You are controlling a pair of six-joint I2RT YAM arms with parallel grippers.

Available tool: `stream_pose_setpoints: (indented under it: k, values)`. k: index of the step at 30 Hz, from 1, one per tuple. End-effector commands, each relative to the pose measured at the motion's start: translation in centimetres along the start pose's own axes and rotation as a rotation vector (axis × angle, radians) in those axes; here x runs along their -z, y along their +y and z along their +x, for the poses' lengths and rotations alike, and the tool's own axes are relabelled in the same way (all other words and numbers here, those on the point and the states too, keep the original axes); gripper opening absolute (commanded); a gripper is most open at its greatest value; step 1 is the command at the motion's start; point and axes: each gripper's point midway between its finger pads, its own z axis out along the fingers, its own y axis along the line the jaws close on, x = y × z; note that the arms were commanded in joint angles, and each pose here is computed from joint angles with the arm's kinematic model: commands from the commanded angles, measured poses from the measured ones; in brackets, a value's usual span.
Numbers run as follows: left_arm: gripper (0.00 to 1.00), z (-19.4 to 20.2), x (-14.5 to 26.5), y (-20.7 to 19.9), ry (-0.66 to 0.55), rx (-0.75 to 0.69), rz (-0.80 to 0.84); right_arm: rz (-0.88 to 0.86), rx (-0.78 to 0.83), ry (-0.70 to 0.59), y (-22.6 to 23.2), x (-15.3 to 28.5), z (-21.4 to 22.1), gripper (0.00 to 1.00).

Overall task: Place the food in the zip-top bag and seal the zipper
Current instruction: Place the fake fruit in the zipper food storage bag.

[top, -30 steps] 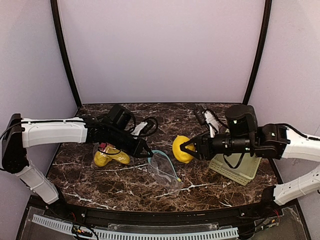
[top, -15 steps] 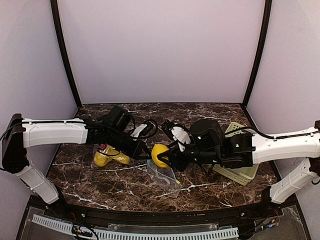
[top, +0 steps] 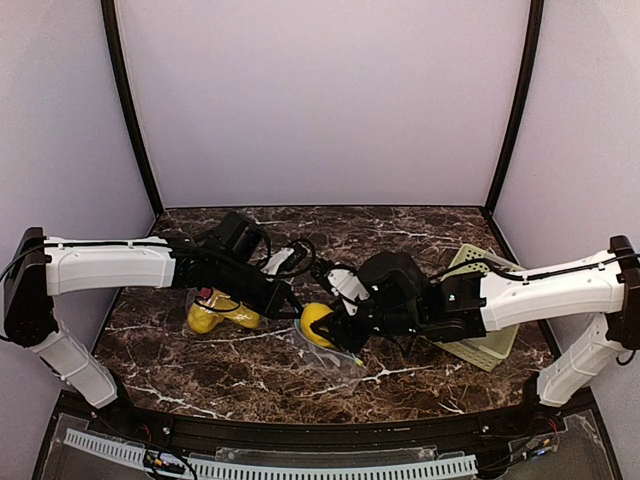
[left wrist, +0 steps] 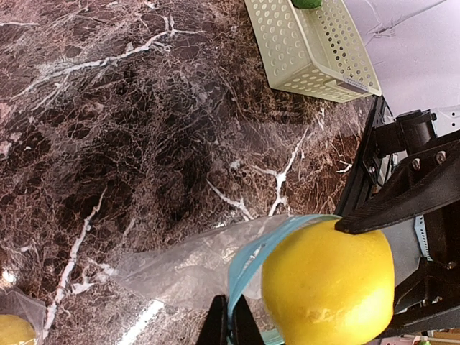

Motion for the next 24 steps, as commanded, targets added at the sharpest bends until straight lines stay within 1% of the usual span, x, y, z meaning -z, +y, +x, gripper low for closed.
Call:
stream_pose_setpoints:
  k: [1, 4, 6, 12, 15, 18, 20, 24]
  values:
    - [0.01, 0.1, 0.6, -0.4, -0.012, -0.027, 0.005, 0.009, -0.011, 0.001, 0.3, 0.3, -0.6, 0.55]
    - [0.01, 0.1, 0.7, -0.4, -0.012, -0.028, 0.005, 0.013, -0.018, 0.008, 0.2, 0.5, -0.5, 0.67]
    - [0.01, 0.1, 0.7, -0.4, -0.012, -0.027, 0.005, 0.015, -0.022, 0.006, 0.2, 0.7, -0.6, 0.72]
    - [0.01, 0.0, 0.8, -0.5, -0.016, -0.029, 0.005, 0.038, -0.049, -0.007, -0.2, 1.6, -1.2, 0.77]
    - [0.01, -0.1, 1.0, -0.6, -0.023, -0.035, 0.005, 0.105, -0.097, 0.003, -1.4, 1.9, -1.3, 0.84]
    - [0.01, -0.5, 1.4, -0.8, -0.046, -0.049, 0.006, 0.196, -0.183, 0.066, -3.0, 2.0, -0.5, 0.91]
    - [0.01, -0.8, 1.8, -1.0, -0.067, -0.058, 0.006, 0.243, -0.235, 0.139, -3.6, 2.0, 0.6, 0.92]
    - [0.01, -1.2, 2.3, -1.3, -0.092, -0.063, 0.009, 0.261, -0.309, 0.235, -3.1, 1.1, 1.6, 0.94]
